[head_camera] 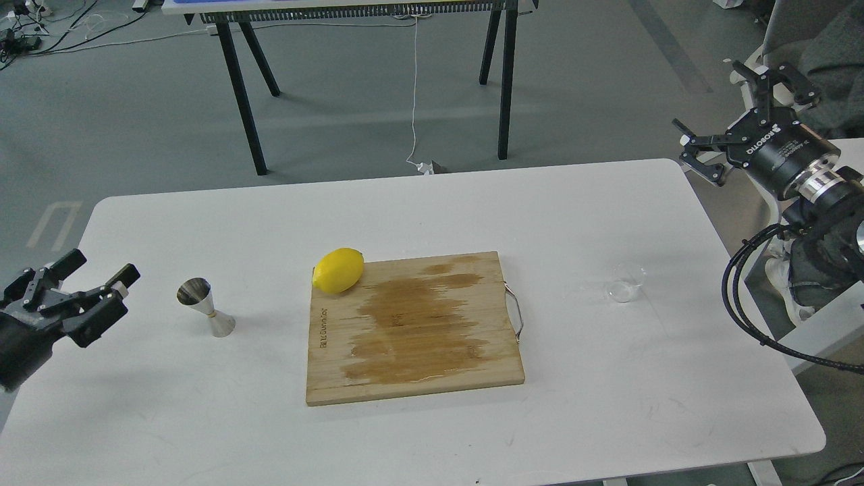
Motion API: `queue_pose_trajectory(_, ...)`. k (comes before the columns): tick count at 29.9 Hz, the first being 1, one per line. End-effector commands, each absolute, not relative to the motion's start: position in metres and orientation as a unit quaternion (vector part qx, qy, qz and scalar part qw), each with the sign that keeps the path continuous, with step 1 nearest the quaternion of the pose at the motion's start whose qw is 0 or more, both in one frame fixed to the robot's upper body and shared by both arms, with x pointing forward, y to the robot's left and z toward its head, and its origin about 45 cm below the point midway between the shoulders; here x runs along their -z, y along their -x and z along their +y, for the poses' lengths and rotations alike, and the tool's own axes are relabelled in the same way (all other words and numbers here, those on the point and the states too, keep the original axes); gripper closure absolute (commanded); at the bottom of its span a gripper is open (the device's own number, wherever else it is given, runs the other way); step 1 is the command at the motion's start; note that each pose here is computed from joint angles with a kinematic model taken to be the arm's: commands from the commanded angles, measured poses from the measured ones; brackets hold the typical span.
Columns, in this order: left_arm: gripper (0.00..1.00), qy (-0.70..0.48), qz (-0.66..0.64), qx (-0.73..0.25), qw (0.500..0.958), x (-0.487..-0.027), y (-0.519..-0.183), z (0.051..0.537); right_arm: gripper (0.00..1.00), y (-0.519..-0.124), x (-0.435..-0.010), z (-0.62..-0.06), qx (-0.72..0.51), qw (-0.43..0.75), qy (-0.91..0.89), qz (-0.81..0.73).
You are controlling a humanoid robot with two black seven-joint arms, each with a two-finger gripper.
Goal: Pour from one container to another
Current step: 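Move the left gripper down toward the metal jigger cup, then close the left gripper around the metal jigger cup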
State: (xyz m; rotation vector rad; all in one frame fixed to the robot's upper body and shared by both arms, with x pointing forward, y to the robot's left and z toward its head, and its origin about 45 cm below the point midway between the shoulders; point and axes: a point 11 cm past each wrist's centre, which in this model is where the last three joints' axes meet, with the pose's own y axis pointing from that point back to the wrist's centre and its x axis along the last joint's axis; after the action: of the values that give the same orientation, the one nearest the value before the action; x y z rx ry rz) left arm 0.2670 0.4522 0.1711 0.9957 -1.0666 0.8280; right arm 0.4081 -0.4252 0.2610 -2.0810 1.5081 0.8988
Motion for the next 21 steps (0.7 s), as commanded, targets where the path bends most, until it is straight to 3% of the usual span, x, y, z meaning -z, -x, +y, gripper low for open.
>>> queue_pose_trajectory(1, 0.02, -0.446, -0.445, -0.375, 0.68, -0.144, -0.255, 0.448, 0.01, -0.407, -0.26, -0.426, -0.324, 0.208, 0.747, 0.543)
queue_pose_trajectory(9, 0.02, -0.416, -0.405, -0.395, 0.712, -0.101, -0.246, 0.407, 0.01, -0.407, -0.259, -0.427, -0.324, 0.208, 0.746, 0.543)
queue_pose_trajectory(21, 0.02, -0.429, -0.369, -0.409, 0.716, -0.065, -0.238, 0.398, 0.01, -0.407, -0.26, -0.426, -0.324, 0.208, 0.747, 0.542)
